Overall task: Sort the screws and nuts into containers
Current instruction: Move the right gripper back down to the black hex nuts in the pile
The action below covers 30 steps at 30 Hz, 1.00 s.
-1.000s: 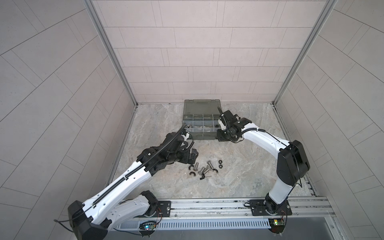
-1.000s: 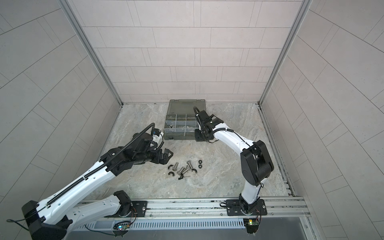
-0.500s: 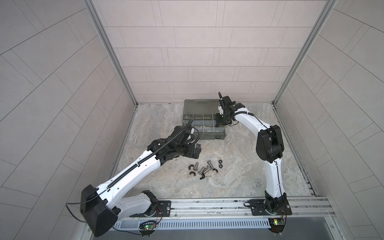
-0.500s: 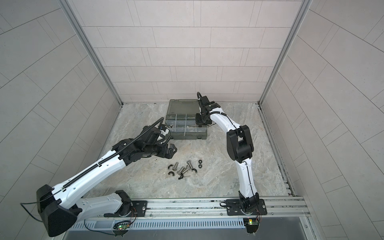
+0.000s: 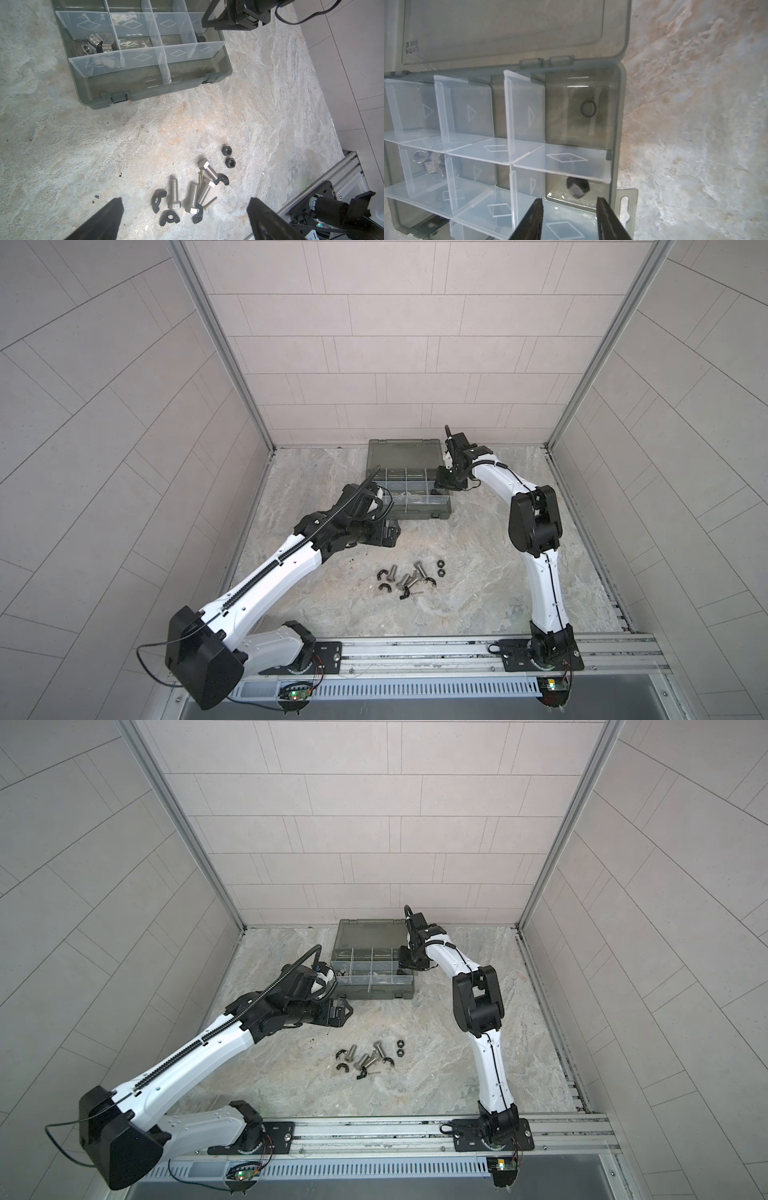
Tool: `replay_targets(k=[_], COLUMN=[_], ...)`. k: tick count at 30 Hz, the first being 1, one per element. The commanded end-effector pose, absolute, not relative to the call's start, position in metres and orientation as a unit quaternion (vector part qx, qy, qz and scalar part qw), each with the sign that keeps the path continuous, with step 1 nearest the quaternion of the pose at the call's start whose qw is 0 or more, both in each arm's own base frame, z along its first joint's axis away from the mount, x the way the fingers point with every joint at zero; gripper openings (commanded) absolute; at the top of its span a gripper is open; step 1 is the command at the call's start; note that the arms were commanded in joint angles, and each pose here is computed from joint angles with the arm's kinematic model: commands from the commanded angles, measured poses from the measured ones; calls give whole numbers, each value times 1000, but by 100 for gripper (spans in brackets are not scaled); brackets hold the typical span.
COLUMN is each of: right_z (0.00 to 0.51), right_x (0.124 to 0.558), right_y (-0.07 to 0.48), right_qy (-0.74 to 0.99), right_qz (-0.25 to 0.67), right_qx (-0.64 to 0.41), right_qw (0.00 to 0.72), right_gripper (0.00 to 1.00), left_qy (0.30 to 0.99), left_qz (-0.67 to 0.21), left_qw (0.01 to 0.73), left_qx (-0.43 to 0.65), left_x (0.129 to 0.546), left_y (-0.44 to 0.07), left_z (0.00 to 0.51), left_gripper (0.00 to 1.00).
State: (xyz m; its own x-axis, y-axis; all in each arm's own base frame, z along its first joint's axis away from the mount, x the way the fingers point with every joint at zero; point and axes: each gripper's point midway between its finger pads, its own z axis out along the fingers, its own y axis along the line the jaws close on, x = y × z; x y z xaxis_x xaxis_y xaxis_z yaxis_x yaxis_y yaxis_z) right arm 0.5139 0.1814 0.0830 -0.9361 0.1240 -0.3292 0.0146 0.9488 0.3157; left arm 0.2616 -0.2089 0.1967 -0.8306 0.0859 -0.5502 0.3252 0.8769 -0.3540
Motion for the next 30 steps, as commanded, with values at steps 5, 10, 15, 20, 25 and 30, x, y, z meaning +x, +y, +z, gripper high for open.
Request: replay_targets(k=[5, 10, 15, 20, 25, 30], right_z=[144, 151, 130, 103, 81, 66], right_x=[469, 403, 335, 290, 270, 263], right_y=[182, 182, 185, 190, 195, 203], right_qy=[964, 966, 972, 978, 980, 981], right_qz=[157, 142, 132, 113, 106, 104], right_qx=[12, -6, -26, -48, -56, -66], right_qw=[215, 216, 190, 170, 160, 148], right_gripper=[42, 41, 41, 41, 40, 38], left_qy=[926, 922, 918, 904, 902, 902], left_qz=[-240, -253, -268, -296, -299, -310], left_qw=[271, 277, 274, 290, 298, 289], left_qx=[104, 99, 99, 101, 94, 86], left_x=[253, 237, 218, 200, 190, 182], left_y=[-206, -197, -190, -185, -176, -174], left_z=[199, 201, 200, 209, 211, 206], left_gripper=[100, 100, 100, 100, 100, 100])
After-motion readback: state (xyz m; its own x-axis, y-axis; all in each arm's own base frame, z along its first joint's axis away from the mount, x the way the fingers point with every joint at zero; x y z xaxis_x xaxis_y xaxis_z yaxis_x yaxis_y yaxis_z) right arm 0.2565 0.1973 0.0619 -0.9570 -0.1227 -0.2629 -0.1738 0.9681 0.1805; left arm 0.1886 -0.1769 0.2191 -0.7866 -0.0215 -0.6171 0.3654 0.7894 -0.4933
